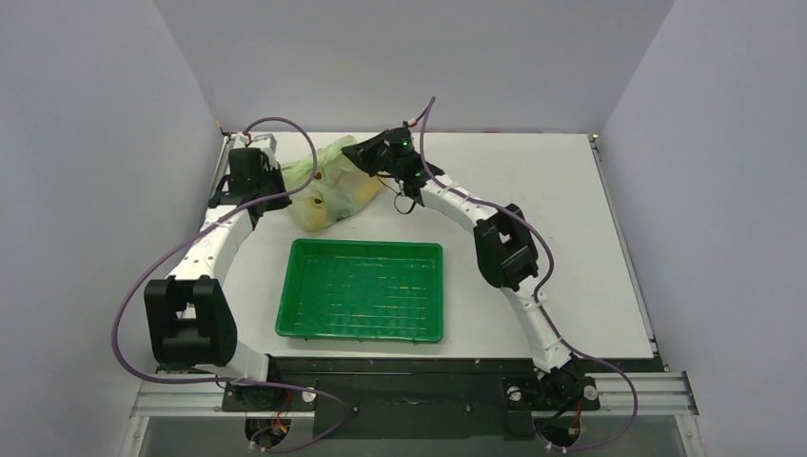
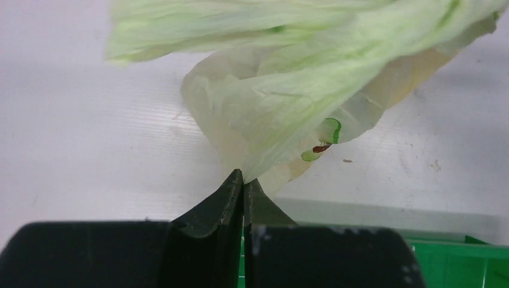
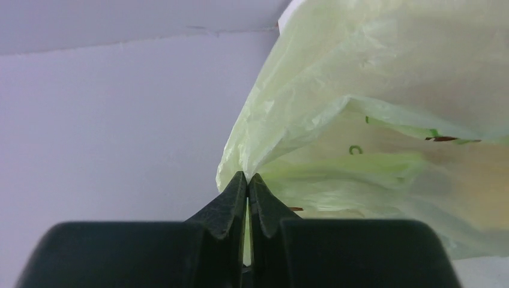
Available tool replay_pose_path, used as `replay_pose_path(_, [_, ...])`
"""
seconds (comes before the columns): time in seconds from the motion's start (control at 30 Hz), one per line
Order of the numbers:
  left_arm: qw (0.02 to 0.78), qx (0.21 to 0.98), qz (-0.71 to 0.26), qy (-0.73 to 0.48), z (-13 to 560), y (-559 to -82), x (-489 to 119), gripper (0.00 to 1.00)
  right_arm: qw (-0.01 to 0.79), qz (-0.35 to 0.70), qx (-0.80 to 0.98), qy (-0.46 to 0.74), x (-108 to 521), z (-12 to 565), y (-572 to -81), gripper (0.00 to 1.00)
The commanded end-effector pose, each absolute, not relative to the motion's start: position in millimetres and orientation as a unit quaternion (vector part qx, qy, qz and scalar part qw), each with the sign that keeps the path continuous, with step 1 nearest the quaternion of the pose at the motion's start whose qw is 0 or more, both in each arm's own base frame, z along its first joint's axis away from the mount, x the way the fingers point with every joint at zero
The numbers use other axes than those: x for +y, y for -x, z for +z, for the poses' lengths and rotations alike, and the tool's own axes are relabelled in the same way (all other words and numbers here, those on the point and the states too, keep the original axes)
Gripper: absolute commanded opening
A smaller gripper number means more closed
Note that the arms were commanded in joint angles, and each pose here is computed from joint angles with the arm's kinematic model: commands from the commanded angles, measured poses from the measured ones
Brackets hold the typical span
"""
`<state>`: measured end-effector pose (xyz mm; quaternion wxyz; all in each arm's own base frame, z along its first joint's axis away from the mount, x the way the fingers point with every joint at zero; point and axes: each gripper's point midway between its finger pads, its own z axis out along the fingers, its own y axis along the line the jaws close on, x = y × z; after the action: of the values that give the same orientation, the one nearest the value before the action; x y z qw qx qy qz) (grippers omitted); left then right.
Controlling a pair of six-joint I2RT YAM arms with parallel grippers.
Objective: Take the fake fruits out of the plastic bag
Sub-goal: Untie the plastic bag at the center of the board.
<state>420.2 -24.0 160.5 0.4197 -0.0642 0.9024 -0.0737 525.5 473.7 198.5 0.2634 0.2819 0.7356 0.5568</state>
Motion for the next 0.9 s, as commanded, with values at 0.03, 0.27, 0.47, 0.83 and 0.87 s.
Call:
replay_pose_path(0.03, [0.466,0.871,-0.002,0.152,189,-415,31,0.00,0.285,0.592,0.683,-0.319,408,231,-579,0.00])
replay_pose_path(0.27, [0.474,0.868,-0.035,0.142,192,-419,25,0.00,0.274,0.607,0.674,-0.320,398,225,-585,0.00])
replay_pose_path(0.47, [0.483,0.865,-0.072,0.114,198,-420,10,0.00,0.273,0.613,0.676,-0.305,411,235,-579,0.00])
replay_pose_path(0.83, [0.546,0.829,-0.091,0.077,242,-411,0,0.53,0.281,0.586,0.704,-0.287,416,239,-567,0.00])
replay_pose_path(0.87, [0.555,0.824,-0.088,0.074,248,-408,1,0.55,0.280,0.589,0.704,-0.283,417,244,-566,0.00])
